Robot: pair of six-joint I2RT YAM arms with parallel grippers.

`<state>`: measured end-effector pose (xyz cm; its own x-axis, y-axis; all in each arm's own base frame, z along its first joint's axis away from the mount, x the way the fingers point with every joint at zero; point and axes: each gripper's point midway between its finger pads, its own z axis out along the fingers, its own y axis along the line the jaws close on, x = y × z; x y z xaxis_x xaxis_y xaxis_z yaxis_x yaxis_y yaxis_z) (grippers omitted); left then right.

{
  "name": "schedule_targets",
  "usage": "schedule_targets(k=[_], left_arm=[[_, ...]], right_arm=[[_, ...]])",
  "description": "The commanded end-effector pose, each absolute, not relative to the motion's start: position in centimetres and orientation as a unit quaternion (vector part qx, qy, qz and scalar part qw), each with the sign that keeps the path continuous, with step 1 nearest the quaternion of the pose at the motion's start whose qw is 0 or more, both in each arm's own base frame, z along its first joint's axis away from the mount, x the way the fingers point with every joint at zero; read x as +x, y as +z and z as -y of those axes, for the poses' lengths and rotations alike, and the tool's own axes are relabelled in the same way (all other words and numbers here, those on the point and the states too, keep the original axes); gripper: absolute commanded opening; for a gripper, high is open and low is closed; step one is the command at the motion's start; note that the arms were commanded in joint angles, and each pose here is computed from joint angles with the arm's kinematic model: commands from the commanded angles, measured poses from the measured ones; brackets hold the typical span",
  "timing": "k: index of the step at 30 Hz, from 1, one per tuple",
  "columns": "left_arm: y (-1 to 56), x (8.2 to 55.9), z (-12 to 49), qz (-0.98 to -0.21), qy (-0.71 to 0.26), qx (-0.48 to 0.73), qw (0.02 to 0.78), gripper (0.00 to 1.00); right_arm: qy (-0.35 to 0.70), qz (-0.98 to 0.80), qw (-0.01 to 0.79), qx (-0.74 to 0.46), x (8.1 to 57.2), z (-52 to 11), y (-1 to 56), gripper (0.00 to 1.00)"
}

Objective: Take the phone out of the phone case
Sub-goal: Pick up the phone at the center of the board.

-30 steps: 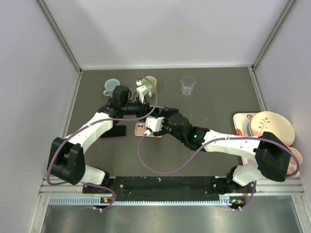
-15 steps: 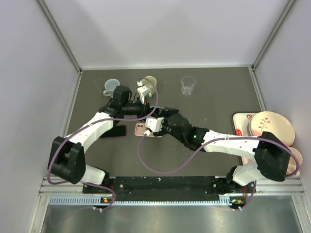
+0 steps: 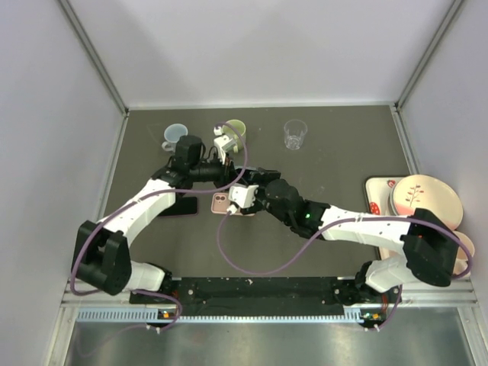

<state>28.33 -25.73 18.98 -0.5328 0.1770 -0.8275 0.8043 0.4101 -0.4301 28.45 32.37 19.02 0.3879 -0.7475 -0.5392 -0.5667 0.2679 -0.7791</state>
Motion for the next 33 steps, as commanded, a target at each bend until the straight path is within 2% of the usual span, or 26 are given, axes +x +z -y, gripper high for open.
schedule_targets(k=[1,4,5,6,15,19,33], left_arm=[[22.2,29.4,24.6,-0.729,-0.409,0.336,0.434,0.0],[22.8,29.5,24.1,-0.726,-0.406,0.331,0.445,0.0],[22.9,29.6,24.0,-0.726,-0.407,0.33,0.446,0.0],[23.0,29.5,23.9,-0.725,-0.409,0.329,0.447,0.0],[25.3,28.3,23.1,-0.693,-0.436,0.339,0.463,0.0],[27.1,27.7,22.4,-0.668,-0.436,0.347,0.493,0.0],[28.3,27.0,20.7,-0.646,-0.435,0.344,0.524,0.0]], right_arm=[[-0.056,-0.53,0.656,-0.534,28.1,-32.4,25.5,0.74],[-0.046,-0.534,0.658,-0.528,28.0,-32.0,26.1,0.8],[-0.044,-0.538,0.657,-0.526,28.1,-31.9,26.1,0.95],[-0.041,-0.538,0.657,-0.526,28.0,-31.8,26.2,0.98],[-0.002,-0.552,0.66,-0.509,28.0,-31.0,26.8,0.99],[0.033,-0.573,0.659,-0.486,28.3,-29.8,27.9,0.99],[0.085,-0.626,0.672,-0.387,31.3,-25.0,32.0,0.99]])
